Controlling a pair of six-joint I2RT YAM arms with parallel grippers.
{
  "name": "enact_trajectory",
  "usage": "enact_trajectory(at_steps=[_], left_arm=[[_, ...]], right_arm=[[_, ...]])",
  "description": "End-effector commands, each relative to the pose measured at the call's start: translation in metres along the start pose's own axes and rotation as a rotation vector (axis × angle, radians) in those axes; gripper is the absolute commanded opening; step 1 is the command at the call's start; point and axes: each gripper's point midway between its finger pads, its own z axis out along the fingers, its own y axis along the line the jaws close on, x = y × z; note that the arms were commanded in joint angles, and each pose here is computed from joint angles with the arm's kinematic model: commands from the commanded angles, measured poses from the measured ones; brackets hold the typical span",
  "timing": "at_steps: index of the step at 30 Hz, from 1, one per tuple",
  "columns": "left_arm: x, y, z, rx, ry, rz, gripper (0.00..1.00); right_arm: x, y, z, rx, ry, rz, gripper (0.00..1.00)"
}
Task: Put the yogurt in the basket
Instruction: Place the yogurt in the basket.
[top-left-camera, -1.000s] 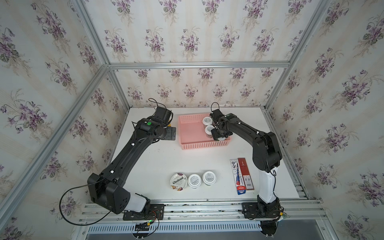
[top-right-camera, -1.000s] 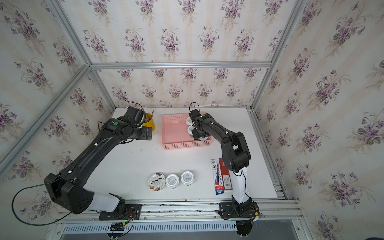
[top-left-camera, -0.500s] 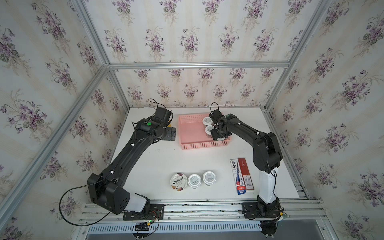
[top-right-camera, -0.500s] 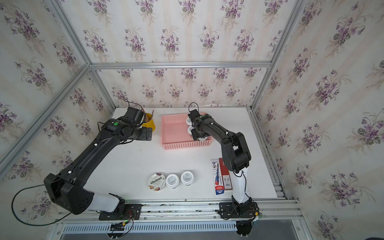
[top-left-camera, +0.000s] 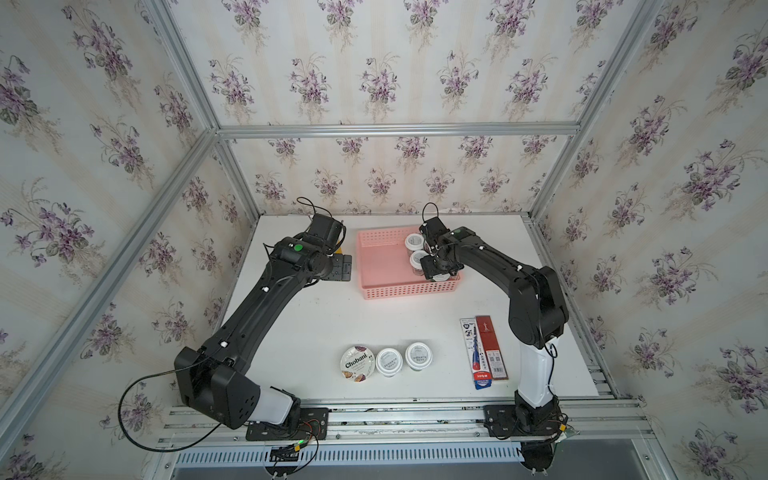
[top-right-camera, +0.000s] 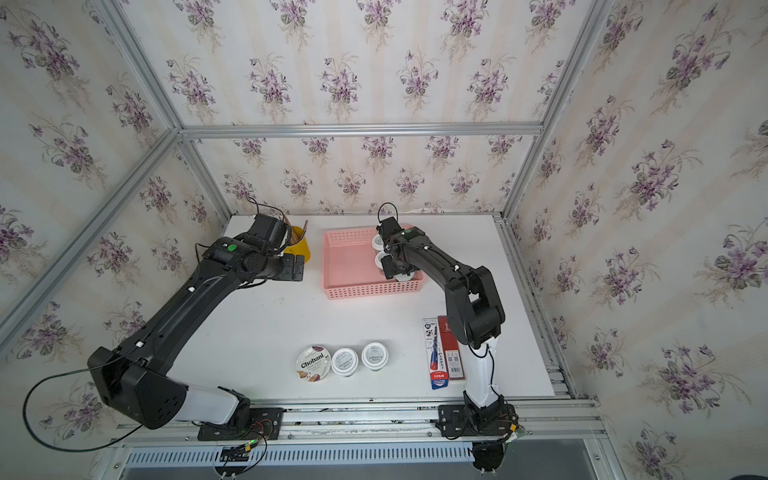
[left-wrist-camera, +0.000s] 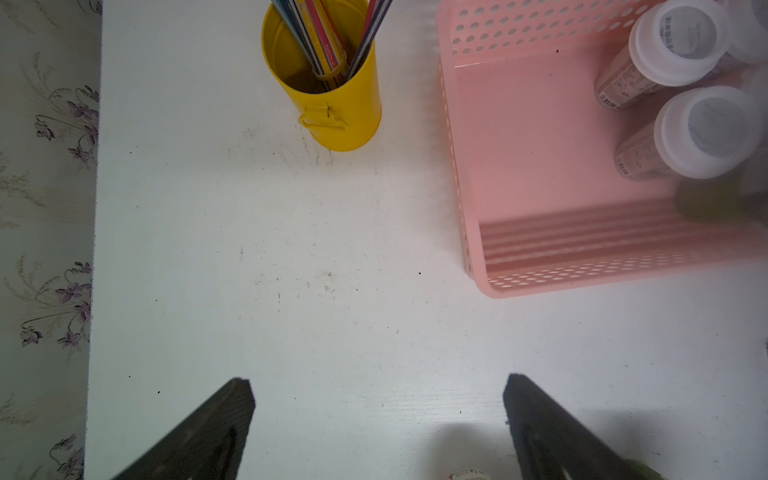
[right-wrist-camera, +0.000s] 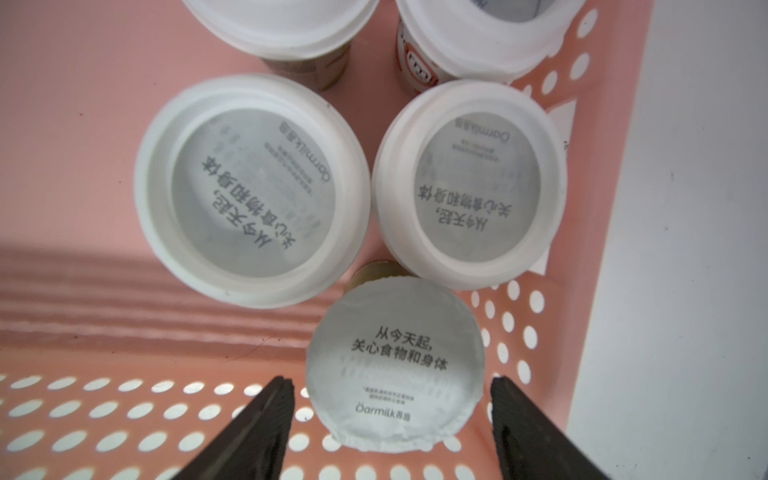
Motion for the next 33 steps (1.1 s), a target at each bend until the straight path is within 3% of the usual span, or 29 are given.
enact_trajectory(at_steps=[1,12,33], left_arm=[[-0.002,0.000,0.001,-0.002,-0.007,-0.003,0.99],[-0.002,0.000,0.001,-0.002,-0.007,-0.005,0.99],[-0.001,0.000,0.001,-0.003,-0.005,-0.006,0.99]], right_arm=[[-0.003,0.000,-0.002,-0.003,-0.021,0.008,0.77],[-0.004,0.017,0.002,0.013,-0.032,-0.030,0.75],[-0.001,-0.002,0.006,0.135,-0.026,-0.051,0.74]])
